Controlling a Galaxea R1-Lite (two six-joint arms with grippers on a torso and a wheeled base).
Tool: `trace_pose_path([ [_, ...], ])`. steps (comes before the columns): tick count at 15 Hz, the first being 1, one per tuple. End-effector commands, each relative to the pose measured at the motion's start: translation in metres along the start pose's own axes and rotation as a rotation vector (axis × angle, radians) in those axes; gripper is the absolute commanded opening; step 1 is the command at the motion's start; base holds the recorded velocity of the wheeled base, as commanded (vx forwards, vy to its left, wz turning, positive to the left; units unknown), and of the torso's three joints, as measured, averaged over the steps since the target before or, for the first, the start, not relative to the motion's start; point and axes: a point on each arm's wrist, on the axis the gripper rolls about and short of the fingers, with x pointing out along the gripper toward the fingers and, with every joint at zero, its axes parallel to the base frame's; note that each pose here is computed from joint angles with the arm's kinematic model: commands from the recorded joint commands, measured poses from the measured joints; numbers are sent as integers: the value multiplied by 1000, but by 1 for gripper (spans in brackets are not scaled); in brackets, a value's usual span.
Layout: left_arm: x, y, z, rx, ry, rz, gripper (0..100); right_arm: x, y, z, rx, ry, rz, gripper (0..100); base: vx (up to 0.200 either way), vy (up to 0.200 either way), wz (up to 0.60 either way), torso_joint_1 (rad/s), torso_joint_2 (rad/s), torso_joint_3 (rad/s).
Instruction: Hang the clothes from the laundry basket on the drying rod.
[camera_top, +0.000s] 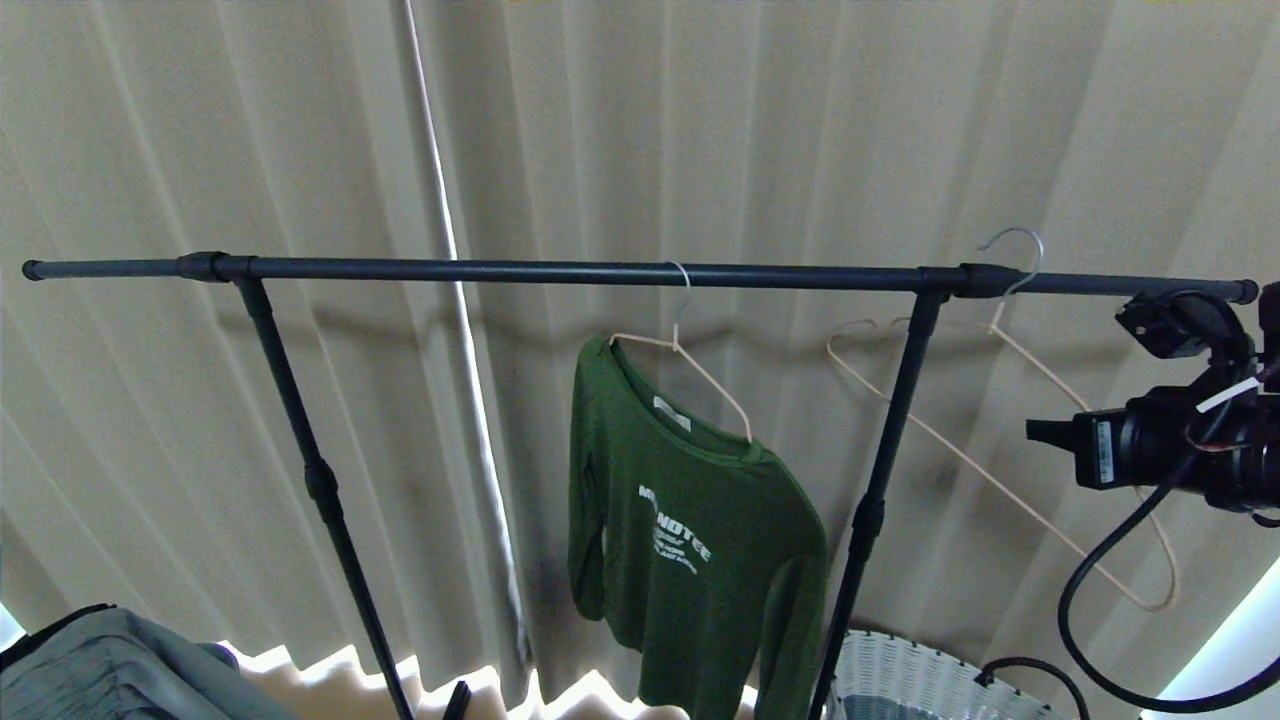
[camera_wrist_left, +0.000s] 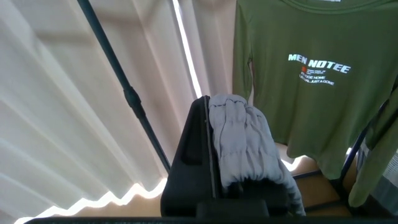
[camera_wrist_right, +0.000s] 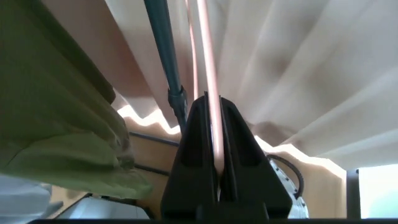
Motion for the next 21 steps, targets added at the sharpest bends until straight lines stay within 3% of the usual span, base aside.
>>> trace_pose_path([
  [1, 0, 0, 1, 0, -6, 1, 0, -27, 3, -3, -7, -59, -3, 0, 0, 0, 0, 0, 0, 0],
  [4, -1, 0, 1, 2, -7, 0, 0, -50, 3, -14, -8, -92, -26, 0, 0, 0, 0, 0, 0, 0],
  [9, -3, -1, 1, 9, -25, -18, 0, -80, 4, -52, -46, -93, -115, 0, 0, 0, 0, 0, 0, 0],
  [11, -3, -1, 0, 40, -24, -18, 0, -86, 5, -61, -57, -94, -117, 0, -200, 0, 0, -2, 2, 2],
  [17, -3, -1, 0, 41, -24, -18, 0, -92, 5, -83, -55, -70, -116, 0, -200, 0, 0, 3, 2, 2],
  [21, -5, -2, 0, 42, -32, -16, 0, -99, 6, -87, -56, -90, -116, 0, -200, 0, 0, 2, 1, 2],
])
